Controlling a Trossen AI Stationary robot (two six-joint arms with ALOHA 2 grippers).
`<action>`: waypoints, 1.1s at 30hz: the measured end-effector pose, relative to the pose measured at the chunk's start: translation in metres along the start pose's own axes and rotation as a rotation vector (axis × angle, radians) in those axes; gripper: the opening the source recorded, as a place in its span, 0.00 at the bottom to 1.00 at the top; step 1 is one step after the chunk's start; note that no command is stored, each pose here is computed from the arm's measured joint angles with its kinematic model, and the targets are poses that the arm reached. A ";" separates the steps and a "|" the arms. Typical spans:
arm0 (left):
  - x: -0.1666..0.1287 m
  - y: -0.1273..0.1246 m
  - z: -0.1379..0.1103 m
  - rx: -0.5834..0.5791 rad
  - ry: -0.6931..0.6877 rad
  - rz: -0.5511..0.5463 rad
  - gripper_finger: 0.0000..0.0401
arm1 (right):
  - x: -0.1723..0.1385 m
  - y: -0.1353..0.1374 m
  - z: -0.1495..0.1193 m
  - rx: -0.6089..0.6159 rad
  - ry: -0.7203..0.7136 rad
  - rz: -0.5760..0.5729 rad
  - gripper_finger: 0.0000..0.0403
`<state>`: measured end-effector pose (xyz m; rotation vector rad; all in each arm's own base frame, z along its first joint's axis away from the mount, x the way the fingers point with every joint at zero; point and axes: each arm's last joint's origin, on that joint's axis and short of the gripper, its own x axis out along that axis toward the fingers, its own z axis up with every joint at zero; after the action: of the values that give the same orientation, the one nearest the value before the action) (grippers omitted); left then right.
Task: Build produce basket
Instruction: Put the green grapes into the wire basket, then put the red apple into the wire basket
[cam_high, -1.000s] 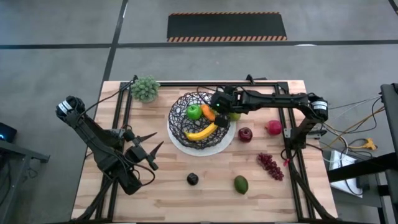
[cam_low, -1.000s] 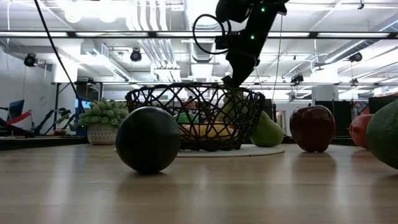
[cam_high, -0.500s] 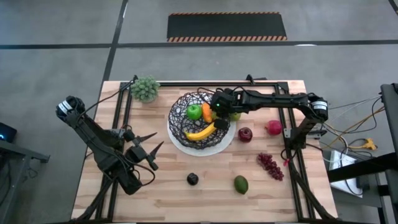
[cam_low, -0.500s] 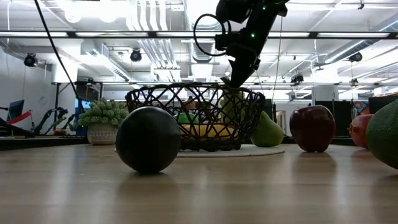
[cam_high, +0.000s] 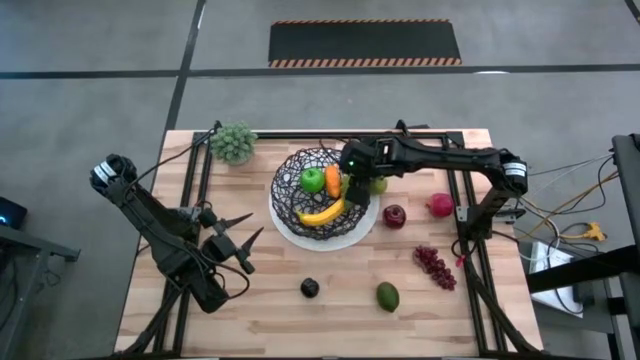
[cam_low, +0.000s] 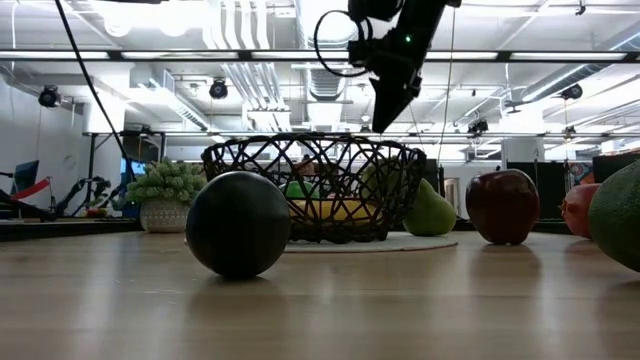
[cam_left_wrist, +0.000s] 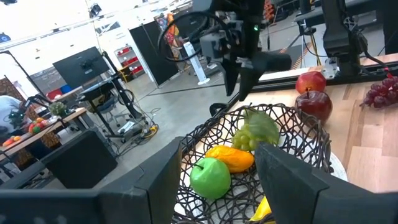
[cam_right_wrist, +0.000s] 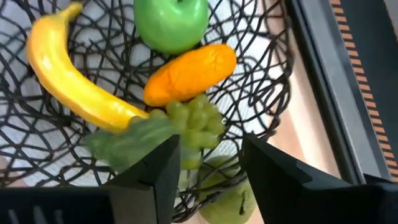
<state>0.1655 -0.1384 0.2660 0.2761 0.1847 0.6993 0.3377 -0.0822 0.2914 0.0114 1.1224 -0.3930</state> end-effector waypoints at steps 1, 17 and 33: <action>0.000 0.000 0.000 0.000 0.000 0.000 0.47 | -0.003 -0.001 0.001 0.001 -0.003 -0.005 0.42; 0.000 -0.002 0.001 -0.027 0.001 -0.003 0.47 | -0.052 0.028 -0.001 0.037 0.055 0.106 0.32; 0.000 -0.002 0.003 -0.036 0.017 -0.016 0.47 | -0.086 0.095 -0.033 0.116 0.020 0.109 0.36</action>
<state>0.1674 -0.1405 0.2679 0.2343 0.1899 0.6889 0.3071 0.0391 0.3346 0.1783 1.1127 -0.3601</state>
